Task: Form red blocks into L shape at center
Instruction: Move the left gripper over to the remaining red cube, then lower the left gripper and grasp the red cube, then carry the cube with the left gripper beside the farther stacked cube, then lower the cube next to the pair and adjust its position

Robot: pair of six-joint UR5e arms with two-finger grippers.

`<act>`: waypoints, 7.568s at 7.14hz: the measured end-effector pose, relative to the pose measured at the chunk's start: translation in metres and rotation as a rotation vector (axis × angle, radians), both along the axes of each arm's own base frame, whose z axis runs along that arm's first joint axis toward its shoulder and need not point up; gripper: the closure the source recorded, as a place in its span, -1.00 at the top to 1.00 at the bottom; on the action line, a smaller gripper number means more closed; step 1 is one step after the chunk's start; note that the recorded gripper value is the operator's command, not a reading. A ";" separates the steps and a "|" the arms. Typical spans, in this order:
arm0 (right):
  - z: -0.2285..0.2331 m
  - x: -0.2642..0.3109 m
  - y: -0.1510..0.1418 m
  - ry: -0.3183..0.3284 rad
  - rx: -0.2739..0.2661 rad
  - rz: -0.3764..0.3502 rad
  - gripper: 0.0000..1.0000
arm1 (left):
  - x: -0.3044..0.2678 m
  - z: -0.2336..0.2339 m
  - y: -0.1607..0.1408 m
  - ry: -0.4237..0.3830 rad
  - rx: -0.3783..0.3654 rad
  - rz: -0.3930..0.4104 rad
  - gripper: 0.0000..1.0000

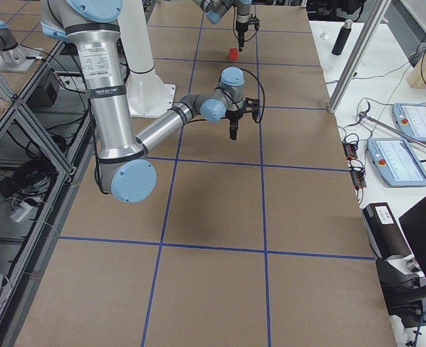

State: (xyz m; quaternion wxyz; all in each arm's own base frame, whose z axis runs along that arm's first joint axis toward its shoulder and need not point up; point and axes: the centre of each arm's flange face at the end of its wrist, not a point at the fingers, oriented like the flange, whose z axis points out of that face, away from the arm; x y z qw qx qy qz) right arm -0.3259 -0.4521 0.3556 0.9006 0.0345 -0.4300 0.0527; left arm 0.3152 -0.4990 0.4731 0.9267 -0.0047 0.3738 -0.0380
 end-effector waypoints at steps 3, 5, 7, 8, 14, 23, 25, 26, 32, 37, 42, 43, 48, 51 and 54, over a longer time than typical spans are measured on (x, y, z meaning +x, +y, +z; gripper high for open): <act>-0.003 0.000 0.000 -0.004 0.001 0.003 1.00 | 0.005 0.008 0.001 0.016 -0.054 -0.024 0.80; -0.005 0.001 0.001 -0.008 0.000 0.007 1.00 | 0.006 0.011 0.001 0.013 -0.078 -0.039 0.61; -0.008 0.002 0.002 -0.013 0.003 0.009 1.00 | 0.008 0.012 0.002 0.014 -0.085 -0.040 0.61; -0.010 0.003 0.002 -0.015 0.005 0.010 1.00 | 0.009 0.012 0.003 0.015 -0.087 -0.036 0.59; -0.009 0.002 0.002 -0.015 0.004 0.010 1.00 | 0.019 0.013 0.015 0.014 -0.084 -0.003 -1.00; -0.006 0.002 0.001 -0.010 0.000 0.010 1.00 | 0.130 -0.179 -0.021 0.065 -0.618 -0.558 -1.00; -0.004 0.001 0.001 -0.005 -0.004 0.011 1.00 | 0.179 -0.216 -0.050 0.056 -0.750 -0.706 -1.00; -0.003 0.001 0.001 -0.003 -0.006 0.011 1.00 | 0.185 -0.223 -0.054 0.062 -0.802 -0.755 -1.00; 0.000 0.001 0.000 0.001 -0.010 0.011 1.00 | 0.236 -0.262 -0.028 0.105 -1.020 -0.877 -1.00; 0.002 0.000 0.000 0.004 -0.012 0.012 1.00 | 0.243 -0.262 -0.025 0.099 -1.035 -0.883 -1.00; 0.003 0.000 0.000 0.005 -0.014 0.011 1.00 | 0.254 -0.258 -0.017 0.080 -1.049 -0.886 -1.00; 0.004 0.000 0.000 0.006 -0.014 0.010 1.00 | 0.256 -0.257 -0.015 0.078 -1.050 -0.885 -1.00; 0.005 0.000 0.000 0.007 -0.016 0.011 1.00 | 0.257 -0.257 -0.014 0.075 -1.069 -0.905 -1.00; 0.005 0.000 0.000 0.008 -0.016 0.011 1.00 | 0.257 -0.256 -0.014 0.073 -1.086 -0.925 -1.00; 0.005 0.000 0.000 0.007 -0.016 0.011 1.00 | 0.258 -0.256 -0.014 0.074 -1.084 -0.922 -1.00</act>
